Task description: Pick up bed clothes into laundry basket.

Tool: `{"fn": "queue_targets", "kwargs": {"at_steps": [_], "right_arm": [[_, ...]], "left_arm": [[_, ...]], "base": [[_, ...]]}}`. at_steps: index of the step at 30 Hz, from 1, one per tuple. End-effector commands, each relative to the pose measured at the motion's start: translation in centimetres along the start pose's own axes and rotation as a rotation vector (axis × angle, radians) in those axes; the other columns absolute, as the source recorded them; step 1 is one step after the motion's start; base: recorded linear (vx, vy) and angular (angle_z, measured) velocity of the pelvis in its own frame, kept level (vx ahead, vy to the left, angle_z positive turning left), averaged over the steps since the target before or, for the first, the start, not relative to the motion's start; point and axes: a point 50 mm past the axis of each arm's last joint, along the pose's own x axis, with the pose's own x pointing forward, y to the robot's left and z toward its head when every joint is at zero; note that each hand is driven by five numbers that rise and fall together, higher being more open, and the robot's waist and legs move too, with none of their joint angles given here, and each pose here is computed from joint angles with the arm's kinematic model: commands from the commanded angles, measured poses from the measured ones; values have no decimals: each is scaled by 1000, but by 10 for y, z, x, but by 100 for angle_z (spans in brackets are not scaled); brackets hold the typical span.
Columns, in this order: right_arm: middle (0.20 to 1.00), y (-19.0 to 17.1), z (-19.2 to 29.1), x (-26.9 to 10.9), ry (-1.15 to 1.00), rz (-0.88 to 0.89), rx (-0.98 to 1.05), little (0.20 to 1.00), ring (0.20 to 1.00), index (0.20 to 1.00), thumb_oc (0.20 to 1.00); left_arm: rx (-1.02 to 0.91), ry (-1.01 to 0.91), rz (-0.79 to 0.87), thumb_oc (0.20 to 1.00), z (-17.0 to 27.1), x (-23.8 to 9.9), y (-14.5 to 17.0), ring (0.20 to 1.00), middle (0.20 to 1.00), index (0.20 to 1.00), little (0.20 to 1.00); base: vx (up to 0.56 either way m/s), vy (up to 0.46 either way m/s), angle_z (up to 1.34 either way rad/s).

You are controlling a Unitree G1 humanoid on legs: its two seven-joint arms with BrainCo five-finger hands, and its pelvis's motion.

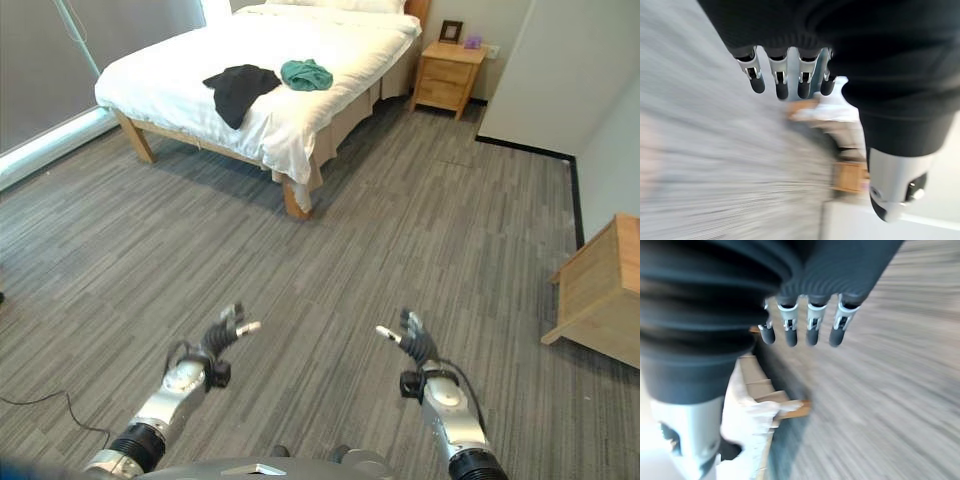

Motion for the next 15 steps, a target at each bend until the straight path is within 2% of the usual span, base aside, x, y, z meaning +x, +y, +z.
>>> {"fn": "queue_targets", "kwargs": {"at_steps": [1, 5, 9, 11, 15], "right_arm": [[1000, 6, 20, 1, -135, 29, -34, 1000, 1000, 1000, 1000], [1000, 9, 14, -8, -135, 62, 141, 1000, 1000, 1000, 1000], [1000, 9, 14, -9, -134, 62, 141, 1000, 1000, 1000, 1000], [1000, -8, 10, -18, -144, -29, 122, 1000, 1000, 1000, 1000], [1000, -13, 10, -18, -150, -41, 150, 1000, 1000, 1000, 1000]], "left_arm": [[120, -106, 27, 1000, 19, 6, 16, 1000, 1000, 1000, 1000], [19, -116, 76, 1000, 16, -1, 19, 1000, 1000, 1000, 1000], [18, -115, 75, 1000, 15, -1, 19, 1000, 1000, 1000, 1000], [-77, -98, 167, 1000, 3, -18, 35, 1000, 1000, 1000, 1000], [-45, -126, 204, 1000, 7, -26, 49, 1000, 1000, 1000, 1000]], "base": [[0, 0, 0], [0, 0, 0], [0, 0, 0], [15, 18, -1], [23, 14, -2]]}}
